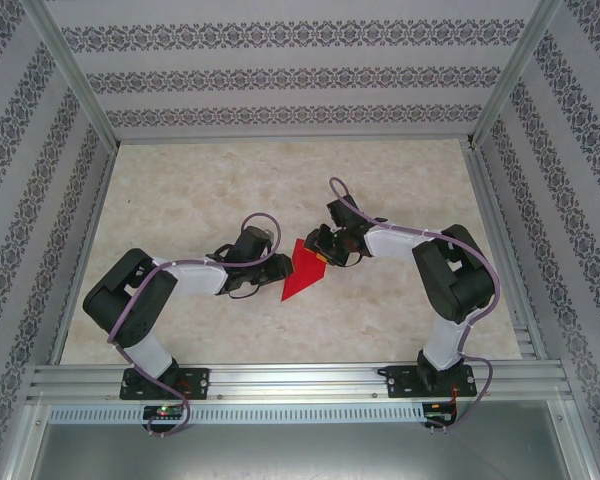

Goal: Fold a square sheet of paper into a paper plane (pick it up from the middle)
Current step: Fourth fold the wing at the center of the table.

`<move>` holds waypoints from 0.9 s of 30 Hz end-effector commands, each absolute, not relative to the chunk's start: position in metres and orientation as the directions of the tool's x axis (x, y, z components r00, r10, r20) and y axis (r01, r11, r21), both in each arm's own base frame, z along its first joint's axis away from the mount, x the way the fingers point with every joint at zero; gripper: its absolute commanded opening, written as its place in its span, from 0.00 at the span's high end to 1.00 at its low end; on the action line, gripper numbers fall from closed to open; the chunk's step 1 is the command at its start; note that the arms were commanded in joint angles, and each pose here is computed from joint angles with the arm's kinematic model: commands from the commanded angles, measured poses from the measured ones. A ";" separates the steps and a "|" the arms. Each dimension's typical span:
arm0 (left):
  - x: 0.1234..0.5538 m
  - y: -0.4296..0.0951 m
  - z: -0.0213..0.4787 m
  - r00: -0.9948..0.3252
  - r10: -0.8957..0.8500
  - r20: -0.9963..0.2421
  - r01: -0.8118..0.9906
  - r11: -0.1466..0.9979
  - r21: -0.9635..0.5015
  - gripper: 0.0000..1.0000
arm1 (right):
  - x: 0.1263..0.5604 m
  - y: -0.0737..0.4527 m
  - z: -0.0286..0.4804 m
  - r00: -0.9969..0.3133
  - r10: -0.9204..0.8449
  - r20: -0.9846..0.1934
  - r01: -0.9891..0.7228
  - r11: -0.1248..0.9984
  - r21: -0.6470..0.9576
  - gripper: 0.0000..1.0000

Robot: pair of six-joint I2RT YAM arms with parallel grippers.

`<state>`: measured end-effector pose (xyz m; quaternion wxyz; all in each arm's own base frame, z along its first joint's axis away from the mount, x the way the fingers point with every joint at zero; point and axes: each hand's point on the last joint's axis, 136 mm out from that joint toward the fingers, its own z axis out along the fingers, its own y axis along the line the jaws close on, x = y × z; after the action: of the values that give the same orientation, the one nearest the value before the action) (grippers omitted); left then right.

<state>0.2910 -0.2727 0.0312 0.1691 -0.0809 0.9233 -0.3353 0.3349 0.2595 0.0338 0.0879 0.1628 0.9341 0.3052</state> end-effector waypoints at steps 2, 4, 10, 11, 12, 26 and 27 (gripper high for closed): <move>0.297 -0.275 0.038 -0.920 -0.253 -0.298 0.004 0.756 -0.655 0.62 | 0.332 0.257 0.028 -0.929 0.365 -0.058 0.266 0.768 0.583 0.58; 0.298 -0.271 0.040 -0.913 -0.266 -0.311 -0.001 0.762 -0.647 0.63 | 0.332 0.254 0.028 -0.928 0.367 -0.066 0.266 0.776 0.572 0.58; 0.300 -0.265 0.060 -0.884 -0.280 -0.374 0.033 0.761 -0.648 0.67 | 0.332 0.252 0.033 -0.928 0.363 -0.085 0.254 0.783 0.568 0.58; 0.300 -0.268 0.064 -0.884 -0.273 -0.380 0.053 0.749 -0.660 0.68 | 0.332 0.252 0.033 -0.928 0.362 -0.085 0.253 0.783 0.569 0.58; 0.300 -0.272 0.068 -0.885 -0.263 -0.384 0.073 0.736 -0.673 0.69 | 0.332 0.253 0.033 -0.928 0.363 -0.083 0.254 0.781 0.571 0.58; 0.307 -0.304 0.043 -0.932 -0.201 -0.301 0.059 0.737 -0.674 0.89 | 0.328 0.257 0.031 -0.932 0.356 -0.066 0.253 0.771 0.585 0.55; 0.307 -0.301 0.039 -0.932 -0.207 -0.298 0.045 0.749 -0.661 0.91 | 0.327 0.257 0.031 -0.933 0.354 -0.065 0.252 0.772 0.583 0.55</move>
<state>0.3043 -0.3024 0.0449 0.1789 -0.0367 0.9098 -0.3728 0.3319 0.2551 0.0298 0.0838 0.1682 0.9374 0.2931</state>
